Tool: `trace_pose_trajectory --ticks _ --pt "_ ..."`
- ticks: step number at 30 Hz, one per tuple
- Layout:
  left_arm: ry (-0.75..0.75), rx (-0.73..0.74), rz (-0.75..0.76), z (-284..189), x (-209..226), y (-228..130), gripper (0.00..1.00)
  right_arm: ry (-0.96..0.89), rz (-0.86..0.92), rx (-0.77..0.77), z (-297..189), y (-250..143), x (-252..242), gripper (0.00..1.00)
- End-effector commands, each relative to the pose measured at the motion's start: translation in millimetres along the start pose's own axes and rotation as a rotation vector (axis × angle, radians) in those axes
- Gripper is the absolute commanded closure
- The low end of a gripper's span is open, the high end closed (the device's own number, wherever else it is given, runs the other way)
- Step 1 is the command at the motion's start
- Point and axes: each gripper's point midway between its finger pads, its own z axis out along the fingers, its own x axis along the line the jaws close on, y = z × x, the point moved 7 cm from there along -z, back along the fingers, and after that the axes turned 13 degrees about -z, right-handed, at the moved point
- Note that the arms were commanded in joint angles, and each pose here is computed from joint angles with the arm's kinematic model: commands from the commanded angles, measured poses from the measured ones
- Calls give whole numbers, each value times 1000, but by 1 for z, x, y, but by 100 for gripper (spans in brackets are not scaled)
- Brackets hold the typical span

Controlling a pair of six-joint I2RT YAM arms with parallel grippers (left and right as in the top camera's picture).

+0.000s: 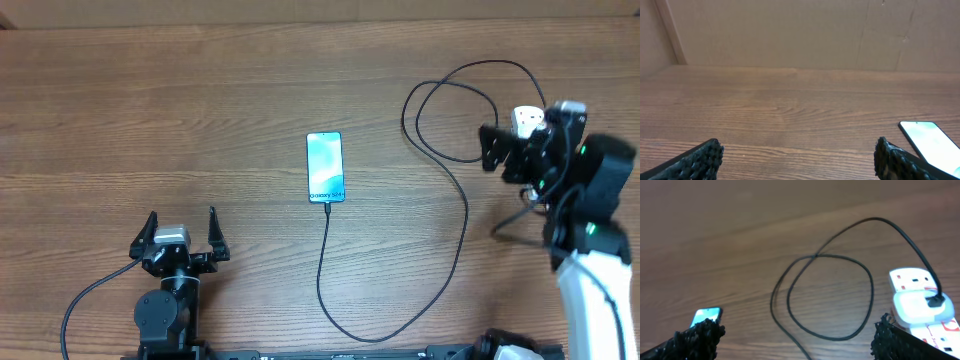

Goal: Plug charger to phone and switch on socket

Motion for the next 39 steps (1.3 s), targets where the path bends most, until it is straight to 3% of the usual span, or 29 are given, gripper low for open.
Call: trace_pose_trajectory --ticks 1,25,39 --pt "14 -14 -15 0 2 1 0 17 -52 -78 -15 -11 19 0" --pt "14 -14 -15 0 2 1 0 58 -231 -429 -45 -110 69 0" --pt "14 -14 -15 0 2 1 0 -87 -208 -439 -53 -113 64 0"
